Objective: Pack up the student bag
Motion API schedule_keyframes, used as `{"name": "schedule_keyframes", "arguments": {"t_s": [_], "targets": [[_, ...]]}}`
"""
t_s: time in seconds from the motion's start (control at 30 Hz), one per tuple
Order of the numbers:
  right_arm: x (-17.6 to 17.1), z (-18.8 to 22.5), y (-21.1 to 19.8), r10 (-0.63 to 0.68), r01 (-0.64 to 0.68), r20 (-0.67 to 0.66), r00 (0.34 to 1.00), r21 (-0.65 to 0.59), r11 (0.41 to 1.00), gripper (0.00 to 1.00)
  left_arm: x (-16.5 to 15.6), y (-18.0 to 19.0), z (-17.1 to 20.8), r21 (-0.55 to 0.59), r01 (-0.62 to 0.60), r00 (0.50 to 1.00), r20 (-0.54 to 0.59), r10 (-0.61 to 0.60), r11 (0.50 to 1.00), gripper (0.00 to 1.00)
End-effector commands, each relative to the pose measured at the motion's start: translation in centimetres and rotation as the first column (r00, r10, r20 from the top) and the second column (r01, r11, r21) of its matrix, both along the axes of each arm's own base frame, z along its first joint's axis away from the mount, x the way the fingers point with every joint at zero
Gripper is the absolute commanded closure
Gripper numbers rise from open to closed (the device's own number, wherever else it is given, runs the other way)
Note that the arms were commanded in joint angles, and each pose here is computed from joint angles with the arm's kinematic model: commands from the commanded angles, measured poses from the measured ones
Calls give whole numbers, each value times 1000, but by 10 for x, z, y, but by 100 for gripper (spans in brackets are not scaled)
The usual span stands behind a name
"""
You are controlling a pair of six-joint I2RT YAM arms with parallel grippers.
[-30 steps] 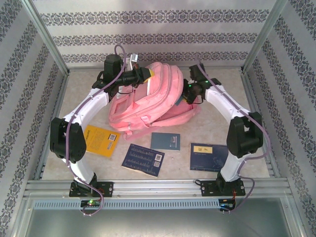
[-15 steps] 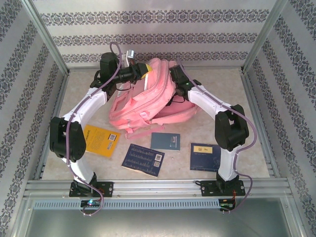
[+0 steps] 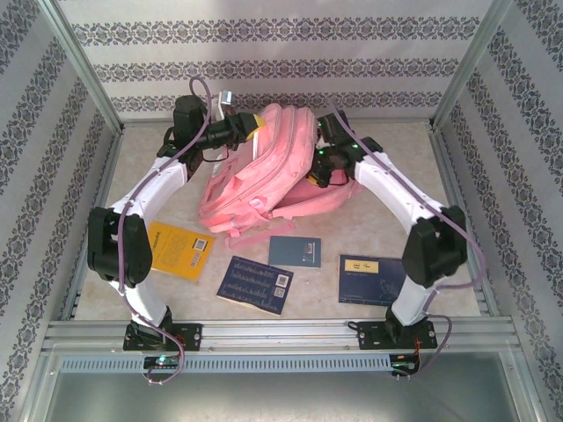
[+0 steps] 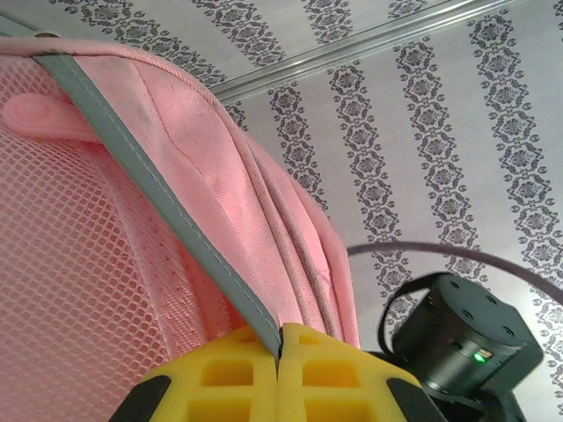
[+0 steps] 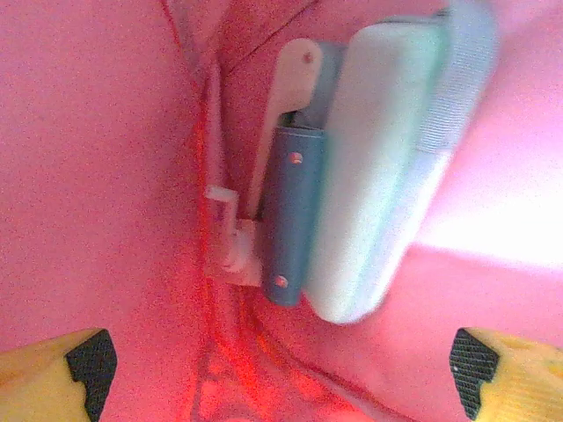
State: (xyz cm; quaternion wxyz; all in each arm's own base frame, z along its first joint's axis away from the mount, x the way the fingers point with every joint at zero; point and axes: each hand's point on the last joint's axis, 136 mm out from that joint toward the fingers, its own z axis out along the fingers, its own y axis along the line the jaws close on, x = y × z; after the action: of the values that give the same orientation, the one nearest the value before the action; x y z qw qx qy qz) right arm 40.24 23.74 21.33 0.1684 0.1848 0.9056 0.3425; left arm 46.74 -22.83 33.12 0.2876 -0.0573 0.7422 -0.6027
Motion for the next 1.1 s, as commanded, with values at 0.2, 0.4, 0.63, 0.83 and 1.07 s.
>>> {"name": "schedule_keyframes", "arguments": {"t_s": [0.2,0.4,0.63,0.83,1.07], "targets": [[-53,-10,-75,4,3,26,1000,-254,967,2,10,13,18,29,-70,994,87,67,997,100],[-108,-45,-76,166,-181,-74,983,-358,916,2,11,14,-4,115,-75,997,42,71,991,100],[-147,-70,-85,243,-309,-196,950,-470,827,2,8,-1,-21,224,-35,999,23,31,974,100],[-175,-93,-133,29,-214,-343,939,-513,831,2,5,-15,-29,249,1,1000,3,-2,968,100],[-201,-125,-155,-171,-19,-436,883,-398,917,4,2,-16,-47,299,11,999,-38,1,954,100]]}}
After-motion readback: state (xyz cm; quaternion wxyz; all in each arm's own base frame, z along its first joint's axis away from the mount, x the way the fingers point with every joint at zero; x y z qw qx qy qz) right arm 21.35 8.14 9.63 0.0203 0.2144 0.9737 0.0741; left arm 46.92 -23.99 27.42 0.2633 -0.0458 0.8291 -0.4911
